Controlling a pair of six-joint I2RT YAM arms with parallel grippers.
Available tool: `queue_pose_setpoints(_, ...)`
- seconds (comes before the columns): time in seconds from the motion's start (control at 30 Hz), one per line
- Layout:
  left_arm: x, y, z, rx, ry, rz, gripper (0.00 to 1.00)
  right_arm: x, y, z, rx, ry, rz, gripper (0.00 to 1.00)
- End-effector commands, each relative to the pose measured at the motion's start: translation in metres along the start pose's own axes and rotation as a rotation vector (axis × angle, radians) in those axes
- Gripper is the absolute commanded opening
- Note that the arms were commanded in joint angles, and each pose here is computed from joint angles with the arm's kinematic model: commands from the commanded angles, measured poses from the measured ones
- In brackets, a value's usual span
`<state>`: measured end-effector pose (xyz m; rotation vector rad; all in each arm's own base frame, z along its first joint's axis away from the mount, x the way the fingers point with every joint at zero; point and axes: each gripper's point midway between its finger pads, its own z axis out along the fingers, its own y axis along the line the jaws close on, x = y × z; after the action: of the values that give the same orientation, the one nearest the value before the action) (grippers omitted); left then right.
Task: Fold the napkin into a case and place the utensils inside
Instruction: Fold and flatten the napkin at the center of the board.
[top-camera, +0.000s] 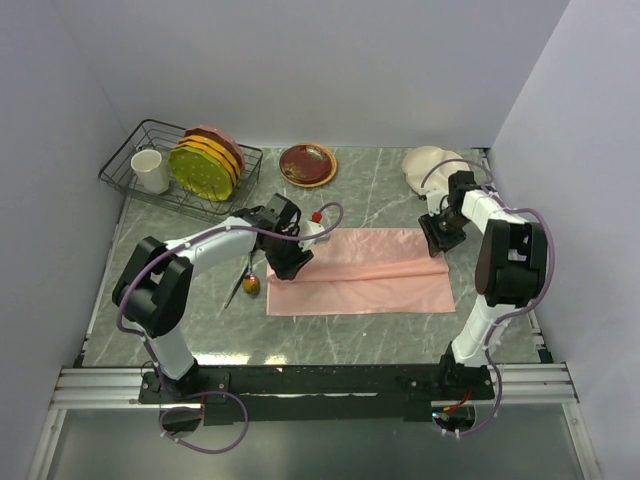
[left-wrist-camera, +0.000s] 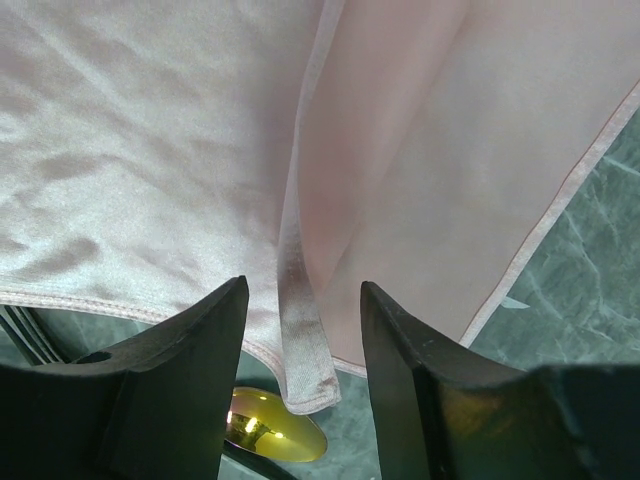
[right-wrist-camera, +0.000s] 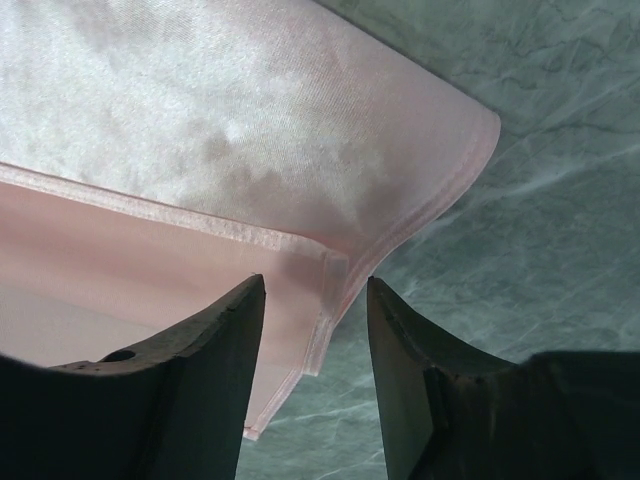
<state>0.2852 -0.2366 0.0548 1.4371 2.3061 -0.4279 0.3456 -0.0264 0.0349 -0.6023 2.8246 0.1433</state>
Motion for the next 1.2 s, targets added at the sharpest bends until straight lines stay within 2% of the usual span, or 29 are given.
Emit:
queue_pose_setpoints(0.0,-0.017,0.007,-0.003,-0.023,-0.033,-0.006,0.54,-0.017,-0.009,-0.002,0.025,-0.020,0.004,0.51)
queue_pose_setpoints(0.3,-0.013,0.009,-0.005,-0.035,-0.019,0.003,0.54,-0.016,-0.013,0.003,-0.003,0.006,0.030,0.43)
queue_pose_setpoints(0.57,-0.011,0.009,-0.006,-0.042,-0.017,0.002,0.54,-0.008,-0.016,0.010,-0.013,0.036,0.050,0.42)
queue_pose_setpoints(0.73,-0.010,0.010,-0.006,-0.046,-0.016,0.002,0.54,-0.006,-0.012,0.011,-0.042,0.047,0.048,0.36)
queue_pose_setpoints(1.07,-0.008,0.010,-0.009,-0.045,-0.015,-0.003,0.53,-0.010,-0.006,-0.016,-0.062,-0.005,0.008,0.00)
queue_pose_setpoints(1.17,-0.007,0.011,-0.011,-0.038,-0.020,-0.027,0.52,-0.003,-0.002,-0.021,-0.063,-0.005,-0.025,0.00)
